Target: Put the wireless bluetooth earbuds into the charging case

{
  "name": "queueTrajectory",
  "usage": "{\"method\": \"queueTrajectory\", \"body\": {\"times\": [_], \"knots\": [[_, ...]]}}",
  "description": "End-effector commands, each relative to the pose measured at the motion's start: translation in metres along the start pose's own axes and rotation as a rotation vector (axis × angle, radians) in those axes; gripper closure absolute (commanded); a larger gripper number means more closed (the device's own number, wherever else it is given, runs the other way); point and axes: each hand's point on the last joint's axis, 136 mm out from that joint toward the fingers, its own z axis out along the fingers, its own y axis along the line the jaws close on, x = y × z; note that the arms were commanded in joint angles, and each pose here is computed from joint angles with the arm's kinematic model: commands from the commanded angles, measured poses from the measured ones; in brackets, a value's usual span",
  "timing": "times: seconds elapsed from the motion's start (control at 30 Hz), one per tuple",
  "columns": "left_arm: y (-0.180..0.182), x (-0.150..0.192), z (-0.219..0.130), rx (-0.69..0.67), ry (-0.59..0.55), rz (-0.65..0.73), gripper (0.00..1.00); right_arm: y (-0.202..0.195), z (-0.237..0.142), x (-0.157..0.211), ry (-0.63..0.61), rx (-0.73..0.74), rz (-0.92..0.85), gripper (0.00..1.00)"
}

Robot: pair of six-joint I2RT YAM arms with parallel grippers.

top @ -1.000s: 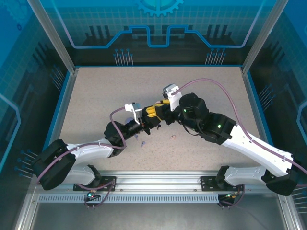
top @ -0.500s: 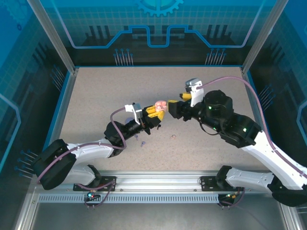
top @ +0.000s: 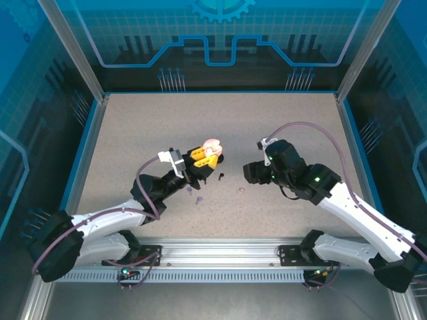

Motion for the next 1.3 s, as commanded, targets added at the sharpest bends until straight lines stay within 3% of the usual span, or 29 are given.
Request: {"method": "queueTrajectory", "body": {"times": [0.0, 0.27, 0.5, 0.7, 0.93, 1.27], "knots": [[0.0, -0.004, -0.005, -0.019, 0.0, 0.041, 0.97, -0.013, 0.029, 0.025, 0.08, 0.065, 0.061, 0.23], [-0.001, -0.009, -0.009, -0.026, 0.003, 0.045, 0.97, -0.007, 0.108, 0.067, 0.247, 0.094, 0.073, 0.08], [0.0, -0.006, -0.009, -0.029, 0.012, 0.036, 0.97, -0.01, 0.148, 0.075, 0.304, 0.139, 0.027, 0.06], [0.001, -0.005, -0.009, -0.034, 0.015, 0.036, 0.97, -0.019, 0.165, 0.09, 0.391, 0.205, -0.01, 0.12], [0.001, -0.004, -0.009, -0.034, 0.019, 0.034, 0.97, -0.025, 0.174, 0.107, 0.464, 0.246, -0.018, 0.27], [0.002, -0.002, -0.009, -0.037, 0.022, 0.036, 0.97, -0.03, 0.167, 0.121, 0.517, 0.263, -0.022, 0.32]]}}
